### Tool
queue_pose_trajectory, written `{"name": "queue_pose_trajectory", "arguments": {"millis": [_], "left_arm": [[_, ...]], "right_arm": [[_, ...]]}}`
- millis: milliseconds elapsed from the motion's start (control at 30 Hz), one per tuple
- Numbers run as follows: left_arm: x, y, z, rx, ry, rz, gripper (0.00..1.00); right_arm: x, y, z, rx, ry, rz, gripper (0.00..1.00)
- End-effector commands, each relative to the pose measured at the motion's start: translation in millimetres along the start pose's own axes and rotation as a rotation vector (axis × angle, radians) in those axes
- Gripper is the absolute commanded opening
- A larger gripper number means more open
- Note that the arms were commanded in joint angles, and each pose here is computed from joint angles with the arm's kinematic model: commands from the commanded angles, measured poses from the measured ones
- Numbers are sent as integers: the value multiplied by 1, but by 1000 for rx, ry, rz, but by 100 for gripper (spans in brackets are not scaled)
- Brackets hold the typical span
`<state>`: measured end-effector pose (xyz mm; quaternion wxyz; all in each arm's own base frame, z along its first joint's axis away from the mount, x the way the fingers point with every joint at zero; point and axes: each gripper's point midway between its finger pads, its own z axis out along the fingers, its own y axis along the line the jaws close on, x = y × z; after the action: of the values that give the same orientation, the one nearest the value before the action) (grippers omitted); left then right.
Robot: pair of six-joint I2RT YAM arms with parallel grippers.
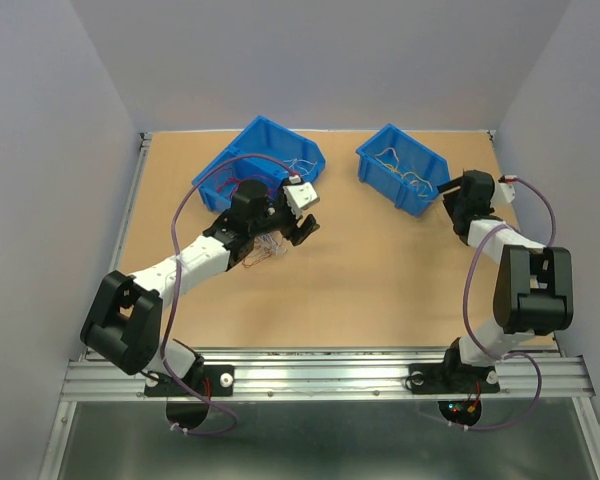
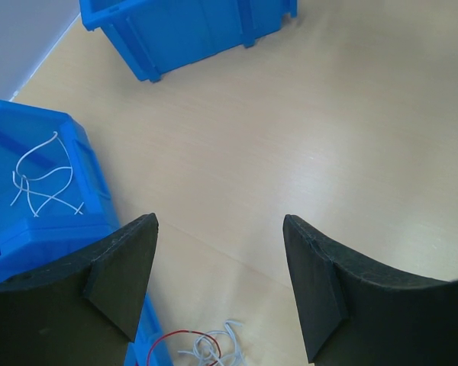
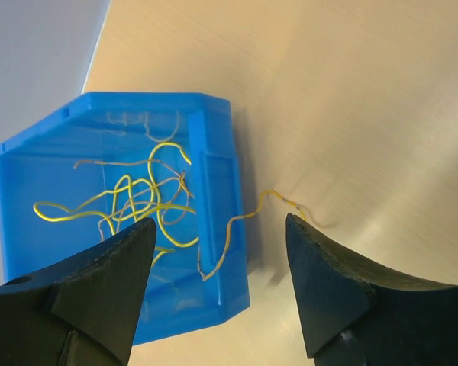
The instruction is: Untangle the cables
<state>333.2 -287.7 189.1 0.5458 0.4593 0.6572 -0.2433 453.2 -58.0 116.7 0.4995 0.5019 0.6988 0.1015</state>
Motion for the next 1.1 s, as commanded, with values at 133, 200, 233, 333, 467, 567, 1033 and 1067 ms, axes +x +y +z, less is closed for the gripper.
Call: {"name": "queue_pose_trajectory", "arguments": {"millis": [133, 200, 233, 333, 467, 567, 1033, 1067], "left_arm": [[-24, 5, 4, -5, -51, 37, 78], [-23, 5, 5, -3, -46, 34, 78], [-22, 5, 5, 0, -43, 33, 78], [-21, 5, 6, -3, -41, 34, 78], [-23, 6, 5, -4, -44, 37, 78], [-22, 5, 5, -2, -43, 37, 78], [-22, 5, 6, -4, -39, 42, 78], [-21, 5, 6, -5, -37, 43, 78]], "right_arm": [[22, 12, 3, -37, 105, 45, 68], [27, 16, 6, -43, 122, 47, 63], [30, 17, 7, -44, 128, 42, 58], [32, 20, 7, -50, 128, 36, 33], [23, 36, -5, -92, 64, -3, 11], [18, 57, -17, -169, 43, -21, 1], [22, 144, -20, -455, 2, -176, 1], [25, 146, -16, -459, 11, -169, 1]]}}
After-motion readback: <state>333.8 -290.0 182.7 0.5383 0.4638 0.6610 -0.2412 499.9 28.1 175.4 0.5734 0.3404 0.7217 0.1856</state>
